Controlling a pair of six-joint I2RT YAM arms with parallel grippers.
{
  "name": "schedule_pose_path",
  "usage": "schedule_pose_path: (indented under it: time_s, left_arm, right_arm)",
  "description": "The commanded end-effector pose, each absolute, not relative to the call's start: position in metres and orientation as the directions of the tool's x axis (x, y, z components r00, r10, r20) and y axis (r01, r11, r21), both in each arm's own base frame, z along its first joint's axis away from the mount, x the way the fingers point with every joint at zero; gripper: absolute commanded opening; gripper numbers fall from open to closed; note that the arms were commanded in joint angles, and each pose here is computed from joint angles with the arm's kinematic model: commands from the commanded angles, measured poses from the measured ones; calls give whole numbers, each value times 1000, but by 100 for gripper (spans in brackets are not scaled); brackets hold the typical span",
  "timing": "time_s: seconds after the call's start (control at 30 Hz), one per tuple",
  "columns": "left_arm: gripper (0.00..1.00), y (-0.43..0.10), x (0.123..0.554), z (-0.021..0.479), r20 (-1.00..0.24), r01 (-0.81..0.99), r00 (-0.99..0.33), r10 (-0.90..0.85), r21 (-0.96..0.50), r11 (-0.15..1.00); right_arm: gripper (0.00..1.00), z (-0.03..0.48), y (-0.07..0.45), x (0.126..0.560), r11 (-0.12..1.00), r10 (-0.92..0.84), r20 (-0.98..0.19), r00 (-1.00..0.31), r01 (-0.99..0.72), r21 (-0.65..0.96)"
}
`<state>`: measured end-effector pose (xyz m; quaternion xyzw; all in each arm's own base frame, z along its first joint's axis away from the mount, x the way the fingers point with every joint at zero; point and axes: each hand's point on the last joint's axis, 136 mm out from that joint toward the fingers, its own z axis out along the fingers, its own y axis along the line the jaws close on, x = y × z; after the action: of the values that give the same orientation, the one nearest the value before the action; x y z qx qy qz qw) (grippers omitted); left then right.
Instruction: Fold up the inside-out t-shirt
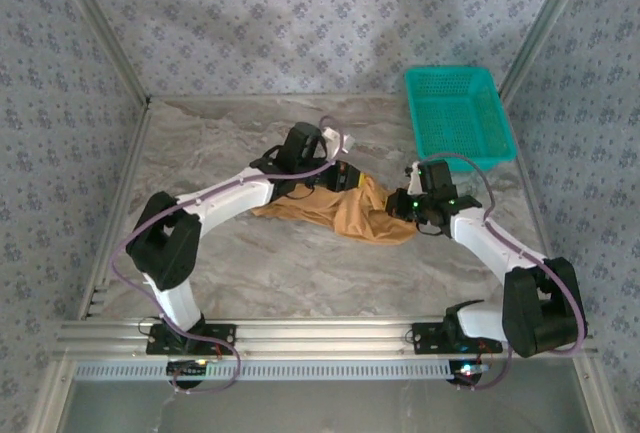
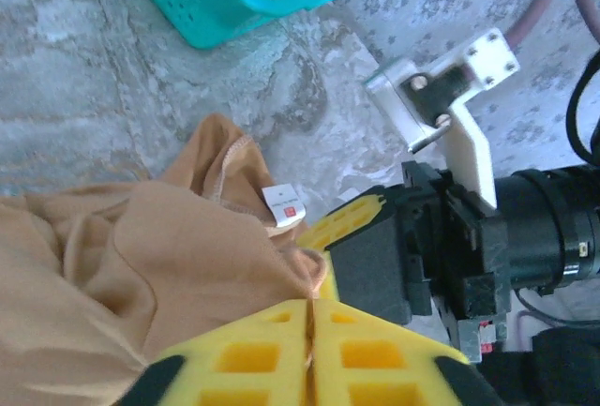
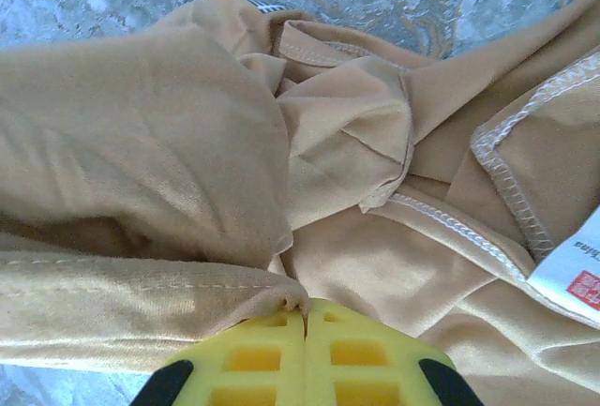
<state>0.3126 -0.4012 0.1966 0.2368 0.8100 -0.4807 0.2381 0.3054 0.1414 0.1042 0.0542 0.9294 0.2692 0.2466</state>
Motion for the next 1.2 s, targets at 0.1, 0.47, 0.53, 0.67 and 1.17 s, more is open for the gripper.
schedule_pose_path:
  time_s: [0.1,0.47,0.53,0.67,1.17]
  left_arm:
    - [21,-399,303,193,-557,561,-823,117,-760,329]
    - [35,-301,335,143,-480,343,-876,-42,-683,645]
    - [37,-263,341,128,-462,230,-880,-107,-614,755]
    - [38,-183,341,100,-461,17,-867,-190,-408,913]
    - [41,-134,334,48,-333,-194,-887,-320,-360,912]
  right_arm:
    - [0,128,130,309,879,238,-479,-845,-22,477]
    - [0,143,117,306,872,275,-504,-819,-8,489]
    - [0,144,114,306,870,283,-505,-815,-4,494]
    - [0,147,108,309,864,305,-505,-808,12,503]
    - [0,156,95,316,845,359,-502,-787,46,533]
